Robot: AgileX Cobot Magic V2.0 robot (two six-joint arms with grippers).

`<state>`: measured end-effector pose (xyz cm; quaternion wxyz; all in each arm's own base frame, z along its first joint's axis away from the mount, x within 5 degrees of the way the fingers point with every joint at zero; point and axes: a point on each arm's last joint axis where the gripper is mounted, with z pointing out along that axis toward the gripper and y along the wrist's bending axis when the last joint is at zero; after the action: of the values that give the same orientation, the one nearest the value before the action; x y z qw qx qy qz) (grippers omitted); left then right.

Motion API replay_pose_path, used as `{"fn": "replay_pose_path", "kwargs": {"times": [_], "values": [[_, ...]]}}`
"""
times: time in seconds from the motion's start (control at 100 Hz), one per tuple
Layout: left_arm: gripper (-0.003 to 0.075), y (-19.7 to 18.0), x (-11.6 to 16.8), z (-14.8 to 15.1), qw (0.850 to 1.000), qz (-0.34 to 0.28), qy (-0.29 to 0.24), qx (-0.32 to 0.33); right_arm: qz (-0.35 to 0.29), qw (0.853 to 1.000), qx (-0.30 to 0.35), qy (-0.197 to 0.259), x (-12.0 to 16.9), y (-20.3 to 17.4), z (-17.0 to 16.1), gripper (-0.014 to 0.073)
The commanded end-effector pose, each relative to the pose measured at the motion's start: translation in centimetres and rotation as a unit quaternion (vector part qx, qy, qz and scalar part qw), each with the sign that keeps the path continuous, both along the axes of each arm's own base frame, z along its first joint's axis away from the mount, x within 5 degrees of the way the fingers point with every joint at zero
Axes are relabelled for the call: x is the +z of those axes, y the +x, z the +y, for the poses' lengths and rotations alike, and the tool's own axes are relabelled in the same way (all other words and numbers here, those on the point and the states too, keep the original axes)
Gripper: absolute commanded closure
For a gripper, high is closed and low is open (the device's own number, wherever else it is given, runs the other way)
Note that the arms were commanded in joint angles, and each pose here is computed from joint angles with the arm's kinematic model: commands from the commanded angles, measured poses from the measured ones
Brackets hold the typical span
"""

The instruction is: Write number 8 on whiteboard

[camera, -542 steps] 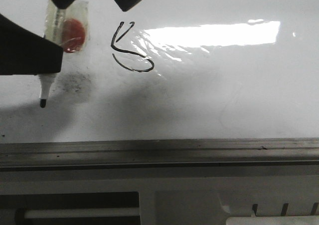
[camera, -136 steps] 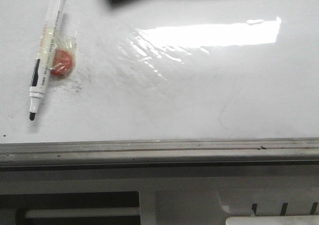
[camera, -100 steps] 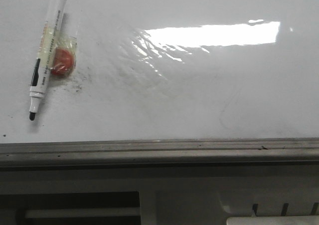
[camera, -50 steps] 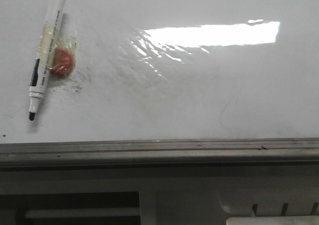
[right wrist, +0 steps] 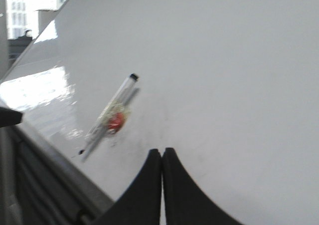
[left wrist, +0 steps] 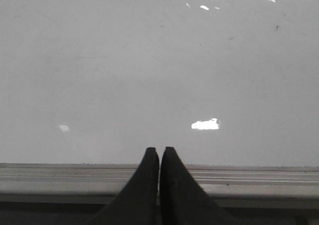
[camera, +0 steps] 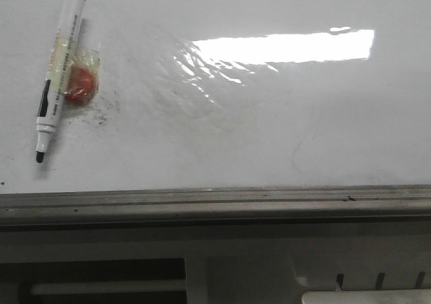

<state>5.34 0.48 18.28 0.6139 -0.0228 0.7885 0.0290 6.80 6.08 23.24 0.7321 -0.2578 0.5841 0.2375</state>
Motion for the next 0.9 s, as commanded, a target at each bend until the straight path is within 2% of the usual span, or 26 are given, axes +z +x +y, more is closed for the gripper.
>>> {"fn": "replay_pose_path", "kwargs": {"times": [0.0, 0.05, 0.17, 0.3, 0.4, 0.56, 0.74, 0.89], "values": [[0.0741, 0.0, -0.5, 0.0, 1.000, -0.024, 0.000, 0.001, -0.078, 0.995, -0.045, 0.049, 1.1, 0.1, -0.9, 0.0658], [0.0741, 0.0, -0.5, 0.0, 1.000, -0.024, 0.000, 0.001, -0.082, 0.993, -0.076, 0.048, 0.7, 0.2, -1.4, 0.0658], [0.0741, 0.0, -0.5, 0.0, 1.000, -0.024, 0.000, 0.001, -0.032, 0.987, -0.152, 0.043, 0.0, 1.2, -2.6, 0.0658], [0.0741, 0.0, -0.5, 0.0, 1.000, -0.024, 0.000, 0.001, 0.010, 0.971, -0.235, 0.037, -0.8, 1.5, -4.0, 0.0658], [0.0741, 0.0, -0.5, 0.0, 1.000, -0.024, 0.000, 0.001, 0.048, 0.955, -0.292, 0.016, -1.6, 1.3, -5.0, 0.0658], [0.0741, 0.0, -0.5, 0.0, 1.000, -0.024, 0.000, 0.001, 0.118, 0.934, -0.337, -0.012, -3.3, 0.1, -5.8, 0.0658], [0.0741, 0.0, -0.5, 0.0, 1.000, -0.024, 0.000, 0.001, 0.139, 0.915, -0.378, -0.022, -4.3, -1.4, -6.5, 0.0658], [0.0741, 0.0, -0.5, 0.0, 1.000, -0.025, -0.001, 0.000, 0.191, 0.902, -0.386, -0.042, -5.3, -1.5, -6.6, 0.0658]]}}
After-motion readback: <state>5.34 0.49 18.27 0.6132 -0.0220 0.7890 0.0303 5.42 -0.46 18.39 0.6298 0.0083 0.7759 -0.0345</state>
